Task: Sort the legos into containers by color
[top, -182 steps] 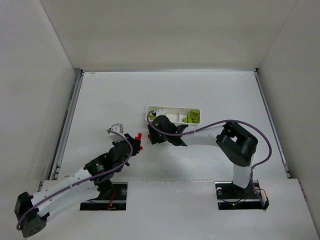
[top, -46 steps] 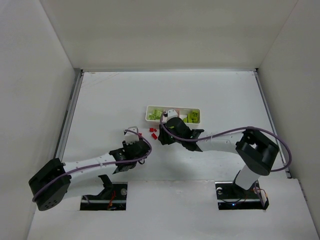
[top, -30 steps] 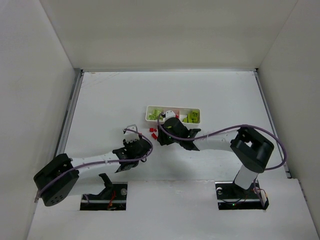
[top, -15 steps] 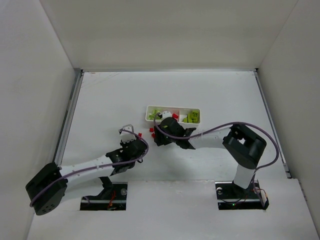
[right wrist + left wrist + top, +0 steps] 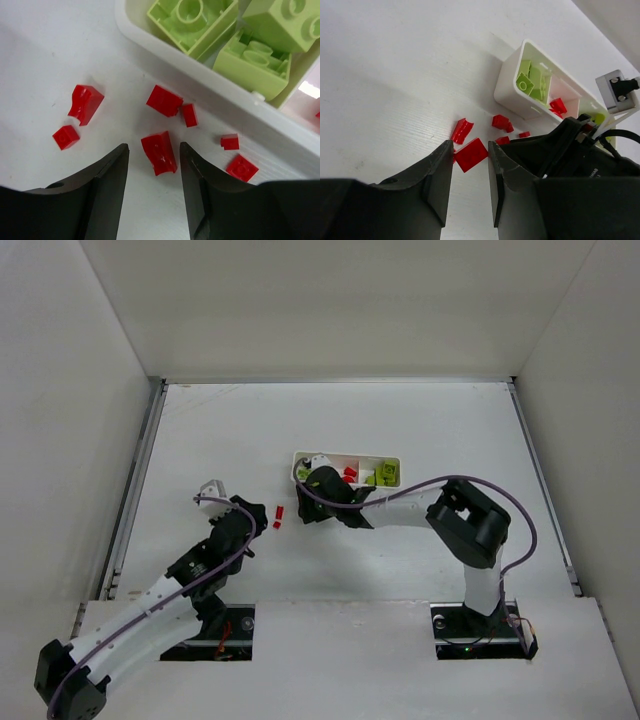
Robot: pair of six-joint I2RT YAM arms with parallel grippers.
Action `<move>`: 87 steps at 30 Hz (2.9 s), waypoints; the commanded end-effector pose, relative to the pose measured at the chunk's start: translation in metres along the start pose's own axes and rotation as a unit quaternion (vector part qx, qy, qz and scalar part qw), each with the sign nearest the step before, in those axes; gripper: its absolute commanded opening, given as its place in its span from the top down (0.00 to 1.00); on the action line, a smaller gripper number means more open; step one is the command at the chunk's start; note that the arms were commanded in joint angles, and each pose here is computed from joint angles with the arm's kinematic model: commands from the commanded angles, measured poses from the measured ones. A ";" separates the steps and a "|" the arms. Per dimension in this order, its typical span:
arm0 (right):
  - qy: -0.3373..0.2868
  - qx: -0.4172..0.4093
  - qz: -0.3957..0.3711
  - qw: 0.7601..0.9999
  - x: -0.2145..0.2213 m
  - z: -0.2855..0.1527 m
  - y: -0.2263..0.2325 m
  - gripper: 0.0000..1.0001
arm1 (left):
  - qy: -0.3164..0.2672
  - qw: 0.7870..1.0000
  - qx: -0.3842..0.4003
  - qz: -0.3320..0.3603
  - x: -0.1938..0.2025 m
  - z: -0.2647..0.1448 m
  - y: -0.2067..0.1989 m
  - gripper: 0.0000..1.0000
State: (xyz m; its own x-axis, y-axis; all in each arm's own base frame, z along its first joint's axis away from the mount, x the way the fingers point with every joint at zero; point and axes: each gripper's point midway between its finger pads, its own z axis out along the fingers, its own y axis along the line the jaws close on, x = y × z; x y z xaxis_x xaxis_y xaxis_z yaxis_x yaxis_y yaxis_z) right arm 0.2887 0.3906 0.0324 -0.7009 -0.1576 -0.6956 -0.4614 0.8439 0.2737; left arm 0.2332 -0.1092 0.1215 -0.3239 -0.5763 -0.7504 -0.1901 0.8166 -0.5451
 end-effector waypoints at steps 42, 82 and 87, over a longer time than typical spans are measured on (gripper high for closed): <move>-0.233 0.089 0.129 0.960 -0.118 -0.106 -0.110 0.52 | 0.032 0.990 0.127 0.044 0.015 0.070 -0.176 0.80; -0.252 0.099 0.164 0.949 -0.117 -0.115 -0.134 0.57 | 0.093 0.986 -0.025 0.138 0.049 0.022 0.003 0.55; -0.252 0.095 0.161 0.949 -0.115 -0.115 -0.128 0.57 | 0.104 0.984 -0.042 0.137 0.059 0.025 0.012 0.55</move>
State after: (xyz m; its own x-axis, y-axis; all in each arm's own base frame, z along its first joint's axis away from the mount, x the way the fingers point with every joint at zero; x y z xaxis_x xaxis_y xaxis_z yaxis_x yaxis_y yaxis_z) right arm 0.3570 0.2281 0.1256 -0.4765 0.3038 -0.8250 -0.0894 0.9168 0.3893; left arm 0.2342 -0.1373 0.0648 -0.5576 -0.2964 -0.7754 -0.1041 0.9517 -0.2889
